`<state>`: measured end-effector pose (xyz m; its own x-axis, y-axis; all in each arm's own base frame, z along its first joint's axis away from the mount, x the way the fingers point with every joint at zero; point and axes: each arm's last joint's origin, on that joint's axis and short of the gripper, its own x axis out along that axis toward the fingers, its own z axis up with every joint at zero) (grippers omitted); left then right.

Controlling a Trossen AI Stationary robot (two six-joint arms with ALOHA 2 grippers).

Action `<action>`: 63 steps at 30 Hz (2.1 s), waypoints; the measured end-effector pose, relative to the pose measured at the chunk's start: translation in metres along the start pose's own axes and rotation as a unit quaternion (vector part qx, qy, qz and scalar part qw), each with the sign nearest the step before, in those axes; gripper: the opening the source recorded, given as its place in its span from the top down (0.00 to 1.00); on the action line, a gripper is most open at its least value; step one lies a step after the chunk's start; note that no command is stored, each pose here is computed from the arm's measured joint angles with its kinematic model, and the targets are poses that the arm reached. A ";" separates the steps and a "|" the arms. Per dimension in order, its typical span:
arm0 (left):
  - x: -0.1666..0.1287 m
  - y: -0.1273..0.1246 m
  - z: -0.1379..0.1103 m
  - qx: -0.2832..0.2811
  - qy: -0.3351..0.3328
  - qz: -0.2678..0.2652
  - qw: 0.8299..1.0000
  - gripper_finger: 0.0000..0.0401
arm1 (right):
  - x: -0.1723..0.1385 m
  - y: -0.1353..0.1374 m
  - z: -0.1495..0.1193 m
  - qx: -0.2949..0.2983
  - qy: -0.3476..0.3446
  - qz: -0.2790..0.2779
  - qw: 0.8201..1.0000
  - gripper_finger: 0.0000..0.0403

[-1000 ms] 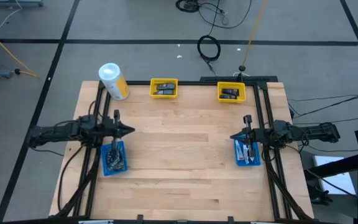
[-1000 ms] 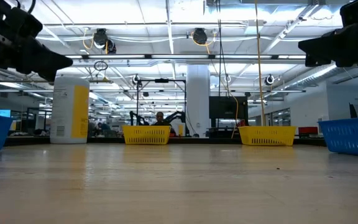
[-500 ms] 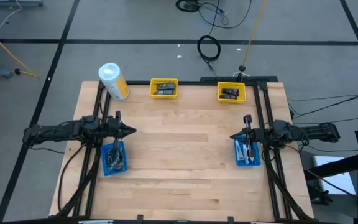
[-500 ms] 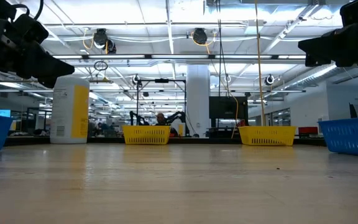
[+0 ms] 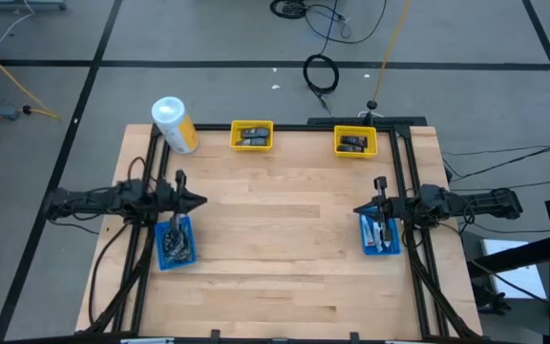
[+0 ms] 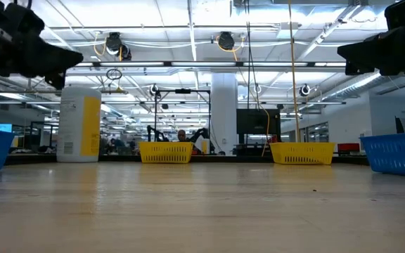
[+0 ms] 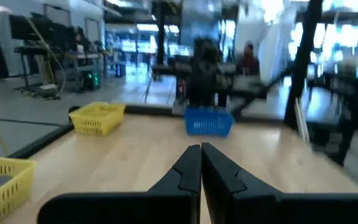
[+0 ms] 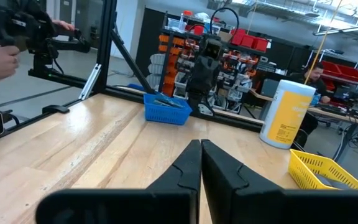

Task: Pick & Place Travel size toiletries
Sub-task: Return to Home Position

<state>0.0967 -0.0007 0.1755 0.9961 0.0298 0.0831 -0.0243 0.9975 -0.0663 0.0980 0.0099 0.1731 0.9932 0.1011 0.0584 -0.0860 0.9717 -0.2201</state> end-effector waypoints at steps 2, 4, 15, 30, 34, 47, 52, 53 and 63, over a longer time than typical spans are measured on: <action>0.000 -0.001 -0.005 0.029 0.025 -0.010 0.999 0.98 | 0.000 0.000 0.000 0.000 0.000 0.000 1.000 0.99; 0.000 -0.002 -0.006 0.070 0.030 -0.025 0.997 0.97 | 0.000 0.000 0.000 0.000 0.000 0.000 1.000 0.99; 0.000 0.000 -0.005 0.072 0.030 -0.010 0.997 0.98 | 0.000 0.000 0.000 0.000 0.000 0.000 1.000 0.99; 0.001 0.002 -0.006 0.030 0.030 0.002 0.999 0.97 | 0.000 0.000 0.000 0.000 0.000 0.000 1.000 0.99; 0.001 0.002 -0.006 0.030 0.030 0.002 0.999 0.97 | 0.000 0.000 0.000 0.000 0.000 0.000 1.000 0.99; 0.001 0.002 -0.006 0.031 0.029 0.002 0.999 0.97 | 0.000 0.000 -0.001 0.027 0.005 0.001 1.000 0.99; 0.001 0.002 -0.006 0.031 0.029 0.003 0.999 0.98 | -0.002 -0.006 -0.004 0.184 0.013 -0.060 0.981 0.99; 0.001 0.002 -0.006 0.031 0.029 0.003 0.999 0.97 | -0.002 -0.008 -0.004 0.188 0.011 -0.075 0.979 0.99; 0.001 0.002 -0.006 0.031 0.029 0.003 0.999 0.97 | -0.002 -0.010 -0.007 0.129 0.027 -0.050 0.990 0.99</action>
<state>0.0980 0.0013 0.1700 0.9991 0.0336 0.0259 -0.0334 0.9994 -0.0051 0.0970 -0.0013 0.1685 0.9999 -0.0035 0.0145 0.0030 0.9992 0.0402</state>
